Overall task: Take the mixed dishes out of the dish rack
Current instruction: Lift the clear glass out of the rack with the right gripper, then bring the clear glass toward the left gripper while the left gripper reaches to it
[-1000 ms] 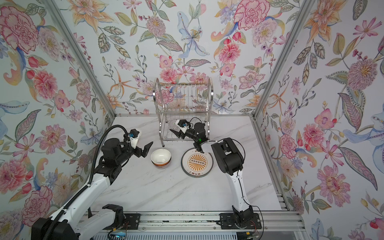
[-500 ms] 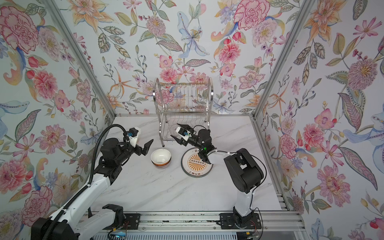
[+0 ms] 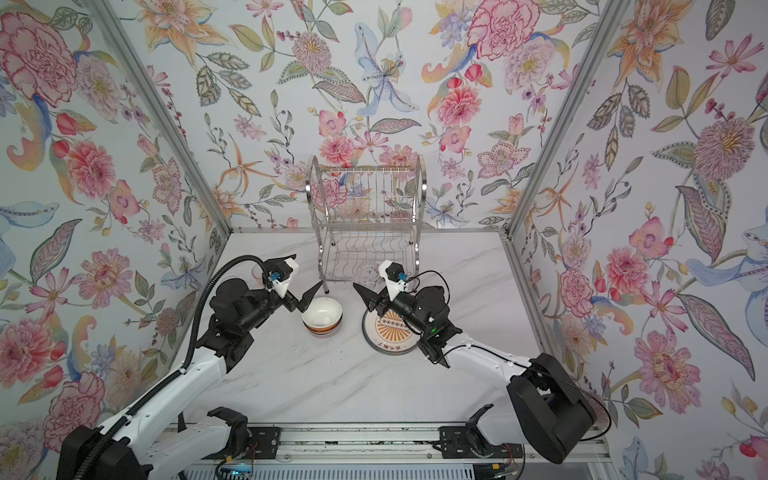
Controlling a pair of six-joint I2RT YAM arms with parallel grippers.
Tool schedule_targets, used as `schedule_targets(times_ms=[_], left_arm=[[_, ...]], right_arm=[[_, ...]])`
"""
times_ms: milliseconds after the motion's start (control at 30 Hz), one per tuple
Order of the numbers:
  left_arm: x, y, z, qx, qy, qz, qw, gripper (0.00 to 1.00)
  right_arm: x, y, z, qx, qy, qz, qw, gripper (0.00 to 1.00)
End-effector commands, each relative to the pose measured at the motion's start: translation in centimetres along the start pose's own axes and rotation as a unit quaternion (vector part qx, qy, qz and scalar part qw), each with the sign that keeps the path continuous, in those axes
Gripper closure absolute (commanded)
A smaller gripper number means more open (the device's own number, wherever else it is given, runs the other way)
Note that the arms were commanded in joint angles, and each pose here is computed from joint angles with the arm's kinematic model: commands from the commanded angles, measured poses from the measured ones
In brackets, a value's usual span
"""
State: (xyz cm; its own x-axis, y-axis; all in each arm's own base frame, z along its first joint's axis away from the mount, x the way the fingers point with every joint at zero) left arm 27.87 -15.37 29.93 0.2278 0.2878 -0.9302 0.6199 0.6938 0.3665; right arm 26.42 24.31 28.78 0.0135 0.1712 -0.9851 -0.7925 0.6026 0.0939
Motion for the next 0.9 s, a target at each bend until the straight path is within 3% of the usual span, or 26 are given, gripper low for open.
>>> schedule_targets(times_ms=[0, 167, 500, 667, 867], left_arm=[[-1.3, -1.0, 0.9, 0.001, -0.030, 0.039, 0.999, 0.01], [-1.7, -2.5, 2.0, 0.030, -0.024, 0.047, 0.998, 0.01], [-0.8, -5.7, 3.5, 0.066, -0.049, 0.027, 0.996, 0.04], [-0.1, -7.1, 5.1, 0.090, -0.057, 0.002, 0.994, 0.09], [0.0, -8.7, 7.4, 0.132, -0.073, -0.012, 0.989, 0.13]], right_arm=[[-0.6, -1.2, -1.6, 0.061, -0.018, 0.142, 0.988, 1.00], [-0.3, -3.2, -3.5, 0.117, -0.035, 0.309, 0.943, 1.00], [1.5, -4.9, -4.6, 0.124, -0.069, 0.479, 0.866, 1.00], [1.2, -4.9, -3.8, 0.100, -0.078, 0.517, 0.847, 1.00], [1.7, -5.1, -3.3, 0.094, -0.077, 0.528, 0.840, 1.00]])
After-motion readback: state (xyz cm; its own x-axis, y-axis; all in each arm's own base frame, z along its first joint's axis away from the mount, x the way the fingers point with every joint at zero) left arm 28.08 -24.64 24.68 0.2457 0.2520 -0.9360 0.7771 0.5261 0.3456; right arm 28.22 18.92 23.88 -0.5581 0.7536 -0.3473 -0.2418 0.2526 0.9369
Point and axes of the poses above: each gripper's point midway between its finger pads, its own z axis out along the fingers, its own y axis along the line the jaws close on, x = y × z, the point moved 6 cm from there along -z, back along the fingers, and after that the axes turned 1 degree about z, right-handed, at the moved point
